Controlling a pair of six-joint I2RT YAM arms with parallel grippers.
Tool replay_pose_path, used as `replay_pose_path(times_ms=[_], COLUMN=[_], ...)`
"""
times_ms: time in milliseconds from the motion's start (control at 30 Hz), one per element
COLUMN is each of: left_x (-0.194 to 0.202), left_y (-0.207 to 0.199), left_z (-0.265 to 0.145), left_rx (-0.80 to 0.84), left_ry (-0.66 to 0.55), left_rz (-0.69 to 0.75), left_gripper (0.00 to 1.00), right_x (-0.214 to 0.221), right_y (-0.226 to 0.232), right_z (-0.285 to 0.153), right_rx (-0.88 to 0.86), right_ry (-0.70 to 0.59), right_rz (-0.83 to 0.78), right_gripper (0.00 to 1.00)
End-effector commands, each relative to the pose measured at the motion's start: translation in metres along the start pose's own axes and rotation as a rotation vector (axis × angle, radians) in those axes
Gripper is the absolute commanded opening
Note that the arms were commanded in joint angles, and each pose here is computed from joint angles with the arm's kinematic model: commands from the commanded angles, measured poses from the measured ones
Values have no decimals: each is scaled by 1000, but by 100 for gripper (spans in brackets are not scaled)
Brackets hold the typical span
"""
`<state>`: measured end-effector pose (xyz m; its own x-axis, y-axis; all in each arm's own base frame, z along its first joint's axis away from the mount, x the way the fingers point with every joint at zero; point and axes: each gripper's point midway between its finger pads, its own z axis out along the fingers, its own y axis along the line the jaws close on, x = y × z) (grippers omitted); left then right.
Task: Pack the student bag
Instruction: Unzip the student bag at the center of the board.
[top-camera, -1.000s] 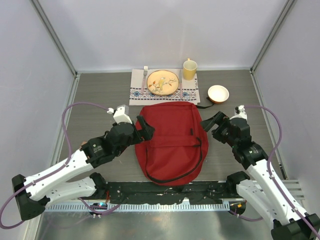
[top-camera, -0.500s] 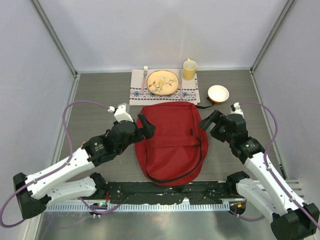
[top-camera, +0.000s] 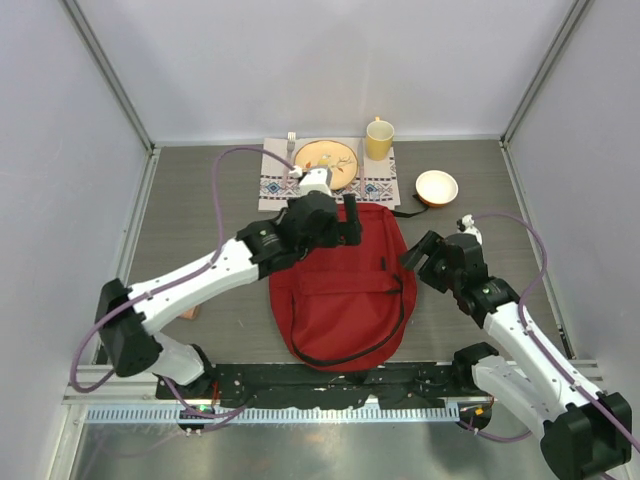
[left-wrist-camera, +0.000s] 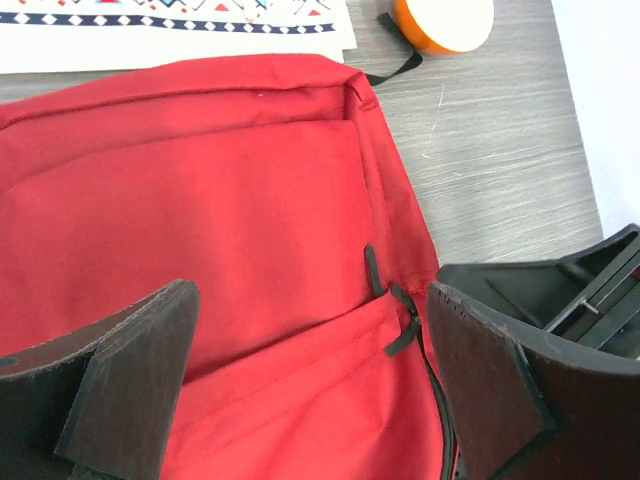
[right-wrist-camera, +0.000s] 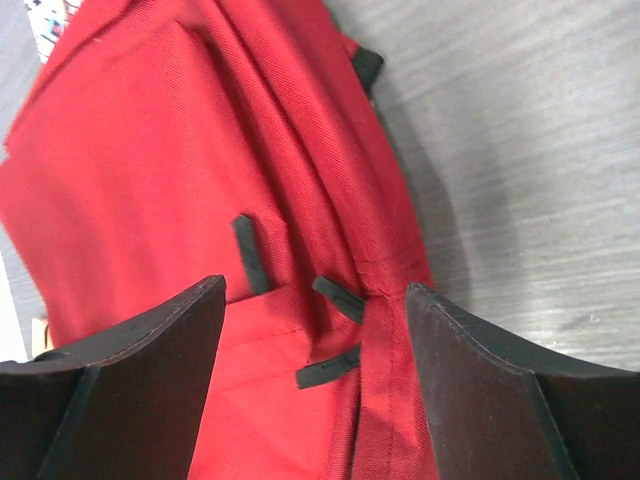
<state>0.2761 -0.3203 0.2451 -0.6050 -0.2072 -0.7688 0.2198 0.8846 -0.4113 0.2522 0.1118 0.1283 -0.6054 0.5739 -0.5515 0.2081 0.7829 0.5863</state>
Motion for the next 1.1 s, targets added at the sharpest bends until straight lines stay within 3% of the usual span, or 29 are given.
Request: replay_pose_path(times_ms=[0,133,300,633,833,967,1067], left_x=[3,17,45,63,72,74,72], left_y=[-21,-44,-40,-29,-10,-8,-7], left_z=[21,47,71,55,41,37,32], left_rx=[39,70,20,65,50,56,61], left_ry=[58,139,244,279,292,295,286], left_rz=[74,67,89,109,127,127,124], left_gripper=[100,100,99,99,99,99,99], right_x=[-1,-3,-2,53,74,62,33], right_y=[-12,-27,-15,-18,4,-21,-24], right_z=[2,2,7,32,34,28,19], right_rx=[43,115,52,-44,-226,-74,-22], right_ry=[-36,-64,-27,202,285,222,88], right_rz=[64,127,107,95,126,56,27], right_gripper=[75,71,65,57,51,63,71])
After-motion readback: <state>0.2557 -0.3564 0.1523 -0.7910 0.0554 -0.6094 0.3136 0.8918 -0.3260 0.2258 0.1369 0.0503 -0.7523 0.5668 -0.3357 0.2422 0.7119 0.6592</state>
